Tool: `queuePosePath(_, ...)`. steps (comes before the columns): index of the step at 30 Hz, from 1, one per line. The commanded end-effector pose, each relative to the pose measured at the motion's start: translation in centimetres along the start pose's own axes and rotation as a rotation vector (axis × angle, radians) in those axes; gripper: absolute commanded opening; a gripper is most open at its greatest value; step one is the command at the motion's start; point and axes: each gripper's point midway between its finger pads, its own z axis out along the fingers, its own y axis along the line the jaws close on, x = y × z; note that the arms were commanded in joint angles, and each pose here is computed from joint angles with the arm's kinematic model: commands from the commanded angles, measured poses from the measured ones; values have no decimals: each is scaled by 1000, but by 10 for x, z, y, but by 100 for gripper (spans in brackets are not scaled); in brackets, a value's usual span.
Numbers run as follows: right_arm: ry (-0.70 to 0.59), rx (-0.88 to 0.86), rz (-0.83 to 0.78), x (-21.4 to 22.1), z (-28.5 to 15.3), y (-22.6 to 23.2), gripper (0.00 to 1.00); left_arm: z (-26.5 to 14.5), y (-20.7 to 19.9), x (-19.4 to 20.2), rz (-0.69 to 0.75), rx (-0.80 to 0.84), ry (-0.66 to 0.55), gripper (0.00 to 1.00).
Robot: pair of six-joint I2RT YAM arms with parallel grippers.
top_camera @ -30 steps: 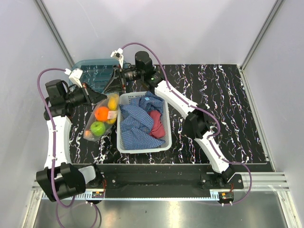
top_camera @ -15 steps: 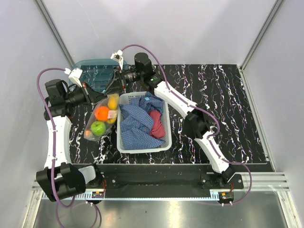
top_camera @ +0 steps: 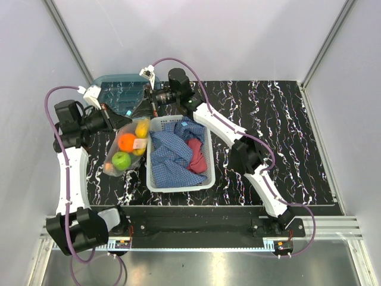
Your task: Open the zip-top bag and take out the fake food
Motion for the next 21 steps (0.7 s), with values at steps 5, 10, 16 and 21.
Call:
queuePosePath(5, -35, 26, -82, -27, -18, 0, 0, -25, -41, -60, 179, -2, -144, 0)
queuePosePath(10, -23, 44, -55, -17, -27, -11, 0, -34, -32, -66, 211, -105, -151, 0)
queuePosePath(16, 1, 86, -25, 5, -37, -26, 0, -57, -4, -97, 179, -324, -237, 0)
queuePosePath(21, 16, 93, 22, 20, -37, -34, 0, -83, 27, -125, 146, -530, -319, 0)
